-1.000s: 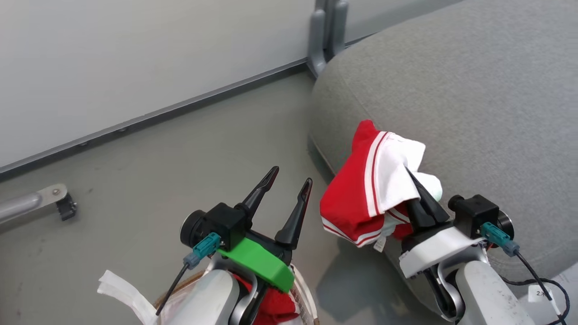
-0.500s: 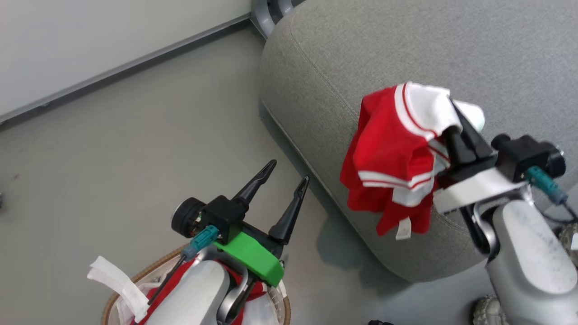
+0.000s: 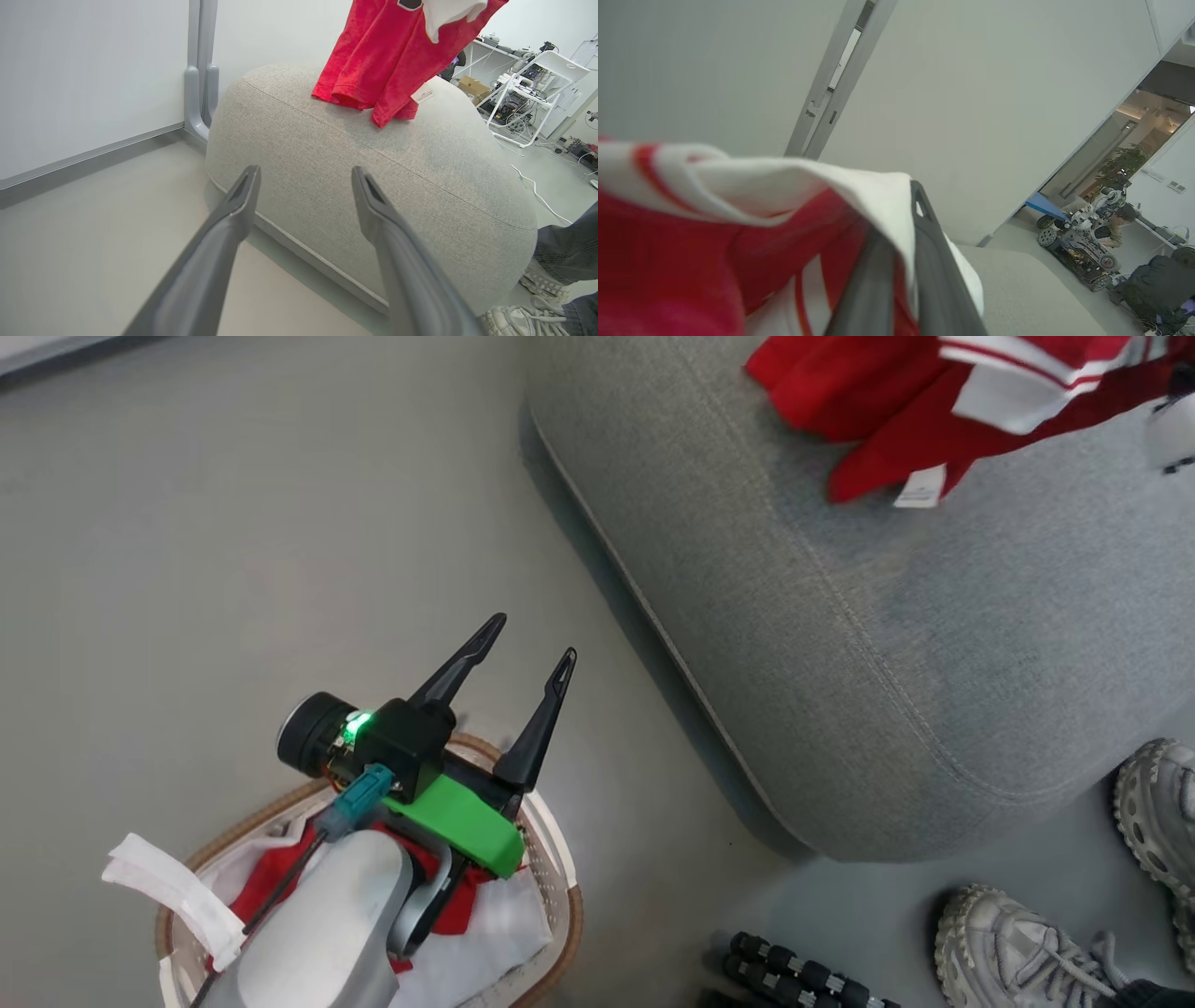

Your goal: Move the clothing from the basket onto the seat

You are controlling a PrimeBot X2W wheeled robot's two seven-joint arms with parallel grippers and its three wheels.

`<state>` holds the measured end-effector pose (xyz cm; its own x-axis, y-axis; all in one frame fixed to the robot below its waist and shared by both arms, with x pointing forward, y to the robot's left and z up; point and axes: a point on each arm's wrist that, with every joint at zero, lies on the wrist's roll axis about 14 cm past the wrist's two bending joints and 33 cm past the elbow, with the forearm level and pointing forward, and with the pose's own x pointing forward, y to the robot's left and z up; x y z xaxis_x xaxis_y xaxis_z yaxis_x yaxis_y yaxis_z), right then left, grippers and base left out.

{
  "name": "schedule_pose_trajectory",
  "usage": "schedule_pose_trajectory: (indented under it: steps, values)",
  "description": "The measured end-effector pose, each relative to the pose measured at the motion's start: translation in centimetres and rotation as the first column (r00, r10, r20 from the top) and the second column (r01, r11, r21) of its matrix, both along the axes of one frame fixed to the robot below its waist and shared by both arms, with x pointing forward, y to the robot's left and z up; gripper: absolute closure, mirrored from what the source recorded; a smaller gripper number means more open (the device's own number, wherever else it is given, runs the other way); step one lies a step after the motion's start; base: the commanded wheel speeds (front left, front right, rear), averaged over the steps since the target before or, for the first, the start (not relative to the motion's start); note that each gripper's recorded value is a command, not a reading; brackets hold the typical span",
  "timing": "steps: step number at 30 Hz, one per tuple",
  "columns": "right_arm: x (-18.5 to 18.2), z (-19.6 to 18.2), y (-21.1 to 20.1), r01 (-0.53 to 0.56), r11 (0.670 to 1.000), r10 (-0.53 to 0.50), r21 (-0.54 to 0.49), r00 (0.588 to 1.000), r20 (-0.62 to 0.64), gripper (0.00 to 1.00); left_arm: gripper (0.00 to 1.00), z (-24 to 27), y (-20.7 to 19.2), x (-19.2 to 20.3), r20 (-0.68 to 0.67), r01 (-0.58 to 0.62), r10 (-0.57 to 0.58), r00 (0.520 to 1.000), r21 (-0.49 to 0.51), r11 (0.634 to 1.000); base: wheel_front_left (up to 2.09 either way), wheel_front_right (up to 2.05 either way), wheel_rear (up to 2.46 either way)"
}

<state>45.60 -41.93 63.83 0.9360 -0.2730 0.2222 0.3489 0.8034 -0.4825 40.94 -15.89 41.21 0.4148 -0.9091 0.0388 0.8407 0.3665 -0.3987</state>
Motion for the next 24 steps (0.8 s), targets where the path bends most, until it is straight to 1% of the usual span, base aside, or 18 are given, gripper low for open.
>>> schedule_pose_trajectory:
  steps: [5, 8, 13, 17, 18, 19, 20, 24]
  values:
    - [2.0, -0.1, -3.7, 0.089, 0.993, -0.093, -0.075, 0.994, -0.051, 1.00, 0.00, -2.1, 0.9, 1.7, -0.004, -0.022, 0.022, 1.000, 0.015, 1.000, 0.00, 0.00, 0.00]
    - [2.9, -1.6, -5.3, 0.132, 0.987, -0.140, -0.088, 0.986, -0.090, 1.00, 0.00, -3.3, 1.8, 3.2, -0.010, -0.054, 0.055, 0.998, 0.020, 0.998, 0.00, 0.00, 0.00]
    - [4.0, -6.5, -6.6, 0.183, 0.982, -0.189, -0.049, 0.966, -0.174, 1.00, 0.00, -6.2, 3.2, 3.8, -0.051, -0.083, 0.085, 0.995, 0.055, 0.995, 0.00, 0.00, 0.00]
    - [4.1, -12.3, -6.4, 0.219, 0.975, -0.204, 0.028, 0.943, -0.265, 1.00, 0.00, -7.8, 4.7, 4.4, -0.081, -0.120, 0.127, 0.989, 0.085, 0.989, 0.00, 0.00, 0.00]
    - [4.1, -13.7, -6.1, 0.223, 0.974, -0.201, 0.048, 0.938, -0.282, 0.77, 0.00, -8.2, 5.0, 4.3, -0.088, -0.126, 0.134, 0.987, 0.094, 0.988, 0.00, 0.00, 0.00]
    - [4.1, -14.4, -5.9, 0.224, 0.973, -0.198, 0.056, 0.935, -0.294, 0.16, 0.00, -8.4, 5.3, 4.3, -0.094, -0.131, 0.141, 0.986, 0.101, 0.986, 0.00, 0.00, 0.00]
    - [4.0, -15.3, -5.7, 0.224, 0.973, -0.196, 0.057, 0.930, -0.311, 0.00, 0.00, -8.6, 5.5, 4.3, -0.100, -0.139, 0.150, 0.984, 0.107, 0.984, 0.00, 0.00, 0.00]
    - [2.2, -17.9, -5.4, 0.261, 0.960, -0.212, 0.101, 0.914, -0.345, 0.00, 0.00, -8.6, 6.6, 5.0, -0.106, -0.186, 0.200, 0.974, 0.124, 0.975, 0.00, 0.00, 0.00]
